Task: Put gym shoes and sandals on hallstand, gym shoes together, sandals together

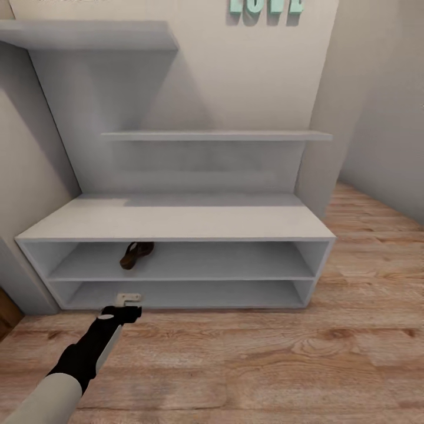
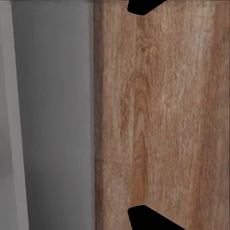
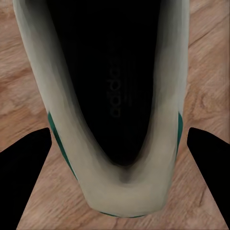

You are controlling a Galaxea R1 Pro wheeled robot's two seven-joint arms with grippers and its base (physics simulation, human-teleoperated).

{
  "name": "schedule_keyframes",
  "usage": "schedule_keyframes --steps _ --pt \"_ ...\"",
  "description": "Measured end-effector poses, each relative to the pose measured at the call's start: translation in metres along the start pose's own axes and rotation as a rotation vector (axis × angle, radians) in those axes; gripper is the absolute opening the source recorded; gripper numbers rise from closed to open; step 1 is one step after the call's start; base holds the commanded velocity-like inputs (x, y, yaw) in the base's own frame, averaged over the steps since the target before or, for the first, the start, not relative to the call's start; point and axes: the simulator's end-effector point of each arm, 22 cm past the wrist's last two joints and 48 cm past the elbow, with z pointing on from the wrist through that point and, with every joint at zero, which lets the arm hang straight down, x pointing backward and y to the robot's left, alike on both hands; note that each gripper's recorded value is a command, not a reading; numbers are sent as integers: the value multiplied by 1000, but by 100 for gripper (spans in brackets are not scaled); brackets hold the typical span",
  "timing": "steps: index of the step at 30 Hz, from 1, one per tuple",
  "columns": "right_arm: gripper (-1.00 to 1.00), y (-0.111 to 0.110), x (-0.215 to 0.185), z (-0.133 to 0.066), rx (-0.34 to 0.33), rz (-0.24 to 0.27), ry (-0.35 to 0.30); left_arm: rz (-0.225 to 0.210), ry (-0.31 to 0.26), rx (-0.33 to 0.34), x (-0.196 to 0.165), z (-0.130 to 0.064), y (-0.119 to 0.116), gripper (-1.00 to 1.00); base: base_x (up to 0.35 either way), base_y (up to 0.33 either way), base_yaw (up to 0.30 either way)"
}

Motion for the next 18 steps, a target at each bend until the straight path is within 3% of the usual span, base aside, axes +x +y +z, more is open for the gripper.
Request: schedule_keyframes --steps 5,6,7,10,13,18 --pt "-100 -1 -4 0 1 -3 -9 -6 -41 3 14 2 -1 100 -18 -13 0" --pt "-100 -1 -5 0 2 -4 -10 -6 -40 6 24 3 -2 100 -2 -2 0" --pt "-100 -1 -5 0 2 -5 -11 -4 -21 26 59 4 -6 100 -2 -1 0" --pt "-100 0 -4 0 2 -5 -10 1 -23 64 85 -1 -14 100 0 0 0" --pt "-100 0 -4 0 1 -5 -9 8 -41 122 104 -7 -24 100 0 0 0" --pt "-100 1 -2 0 0 -4 -6 19 -49 290 143 -27 -55 100 0 0 0"
